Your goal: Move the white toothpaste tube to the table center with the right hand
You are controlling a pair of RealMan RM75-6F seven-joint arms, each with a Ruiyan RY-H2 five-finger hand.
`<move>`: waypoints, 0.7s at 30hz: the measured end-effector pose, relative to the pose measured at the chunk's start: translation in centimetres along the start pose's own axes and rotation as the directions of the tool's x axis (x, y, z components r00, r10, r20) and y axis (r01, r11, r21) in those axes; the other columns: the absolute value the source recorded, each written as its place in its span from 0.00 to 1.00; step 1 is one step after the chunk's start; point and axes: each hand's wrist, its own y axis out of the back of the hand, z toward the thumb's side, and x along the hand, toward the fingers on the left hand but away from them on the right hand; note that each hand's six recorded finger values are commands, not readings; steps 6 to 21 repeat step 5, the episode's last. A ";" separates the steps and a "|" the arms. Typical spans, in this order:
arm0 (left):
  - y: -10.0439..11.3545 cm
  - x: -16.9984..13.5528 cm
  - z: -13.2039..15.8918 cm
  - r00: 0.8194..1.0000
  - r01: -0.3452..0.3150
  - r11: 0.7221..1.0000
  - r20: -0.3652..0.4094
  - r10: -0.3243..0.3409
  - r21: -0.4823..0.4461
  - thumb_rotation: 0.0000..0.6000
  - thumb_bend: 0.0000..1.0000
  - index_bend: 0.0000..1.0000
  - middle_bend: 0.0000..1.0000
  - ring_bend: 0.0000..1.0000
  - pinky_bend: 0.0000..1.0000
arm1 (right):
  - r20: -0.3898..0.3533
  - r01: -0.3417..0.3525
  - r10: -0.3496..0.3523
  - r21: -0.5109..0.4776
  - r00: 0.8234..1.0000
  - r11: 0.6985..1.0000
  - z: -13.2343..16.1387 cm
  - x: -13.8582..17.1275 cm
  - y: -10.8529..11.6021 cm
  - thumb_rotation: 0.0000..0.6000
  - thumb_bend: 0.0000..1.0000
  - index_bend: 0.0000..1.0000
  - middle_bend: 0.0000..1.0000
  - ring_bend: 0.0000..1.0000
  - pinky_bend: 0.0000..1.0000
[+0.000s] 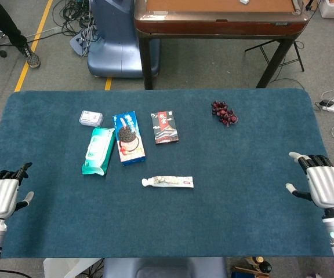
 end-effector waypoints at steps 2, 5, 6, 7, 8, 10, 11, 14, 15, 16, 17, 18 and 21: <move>0.0 -0.7 0.2 1.000 0.001 1.000 0.004 -0.001 -0.006 1.00 0.24 0.15 0.37 0.35 0.21 | 0.018 -0.017 0.017 0.000 1.000 1.000 -0.6 1.2 -0.4 1.00 0.26 0.24 0.35 0.26 0.21; 0.0 -1.2 0.6 1.000 0.006 1.000 0.014 -0.006 -0.005 1.00 0.24 0.15 0.37 0.35 0.21 | 0.044 -0.019 0.019 -0.003 0.999 1.000 -1.3 2.7 -0.5 1.00 0.26 0.26 0.35 0.26 0.21; 0.0 -1.2 0.6 1.000 0.006 1.000 0.014 -0.006 -0.005 1.00 0.24 0.15 0.37 0.35 0.21 | 0.044 -0.019 0.019 -0.003 0.999 1.000 -1.3 2.7 -0.5 1.00 0.26 0.26 0.35 0.26 0.21; 0.0 -1.2 0.6 1.000 0.006 1.000 0.014 -0.006 -0.005 1.00 0.24 0.15 0.37 0.35 0.21 | 0.044 -0.019 0.019 -0.003 0.999 1.000 -1.3 2.7 -0.5 1.00 0.26 0.26 0.35 0.26 0.21; 0.0 -1.2 0.6 1.000 0.006 1.000 0.014 -0.006 -0.005 1.00 0.24 0.15 0.37 0.35 0.21 | 0.044 -0.019 0.019 -0.003 0.999 1.000 -1.3 2.7 -0.5 1.00 0.26 0.26 0.35 0.26 0.21; 0.0 -1.2 0.6 1.000 0.006 1.000 0.014 -0.006 -0.005 1.00 0.24 0.15 0.37 0.35 0.21 | 0.044 -0.019 0.019 -0.003 0.999 1.000 -1.3 2.7 -0.5 1.00 0.26 0.26 0.35 0.26 0.21; 0.0 -1.2 0.6 1.000 0.006 1.000 0.014 -0.006 -0.005 1.00 0.24 0.15 0.37 0.35 0.21 | 0.044 -0.019 0.019 -0.003 0.999 1.000 -1.3 2.7 -0.5 1.00 0.26 0.26 0.35 0.26 0.21; 0.0 -1.2 0.6 1.000 0.006 1.000 0.014 -0.006 -0.005 1.00 0.24 0.15 0.37 0.35 0.21 | 0.044 -0.019 0.019 -0.003 0.999 1.000 -1.3 2.7 -0.5 1.00 0.26 0.26 0.35 0.26 0.21; 0.0 -1.2 0.6 1.000 0.006 1.000 0.014 -0.006 -0.005 1.00 0.24 0.15 0.37 0.35 0.21 | 0.044 -0.019 0.019 -0.003 0.999 1.000 -1.3 2.7 -0.5 1.00 0.26 0.26 0.35 0.26 0.21; 0.0 -1.2 0.6 1.000 0.006 1.000 0.014 -0.006 -0.005 1.00 0.24 0.15 0.37 0.35 0.21 | 0.044 -0.019 0.019 -0.003 0.999 1.000 -1.3 2.7 -0.5 1.00 0.26 0.26 0.35 0.26 0.21; 0.0 -1.2 0.6 1.000 0.006 1.000 0.014 -0.006 -0.005 1.00 0.24 0.15 0.37 0.35 0.21 | 0.044 -0.019 0.019 -0.003 0.999 1.000 -1.3 2.7 -0.5 1.00 0.26 0.26 0.35 0.26 0.21; 0.0 -1.2 0.6 1.000 0.006 1.000 0.014 -0.006 -0.005 1.00 0.24 0.15 0.37 0.35 0.21 | 0.044 -0.019 0.019 -0.003 0.999 1.000 -1.3 2.7 -0.5 1.00 0.26 0.26 0.35 0.26 0.21; 0.0 -1.2 0.6 1.000 0.006 1.000 0.014 -0.006 -0.005 1.00 0.24 0.15 0.37 0.35 0.21 | 0.044 -0.019 0.019 -0.003 0.999 1.000 -1.3 2.7 -0.5 1.00 0.26 0.26 0.35 0.26 0.21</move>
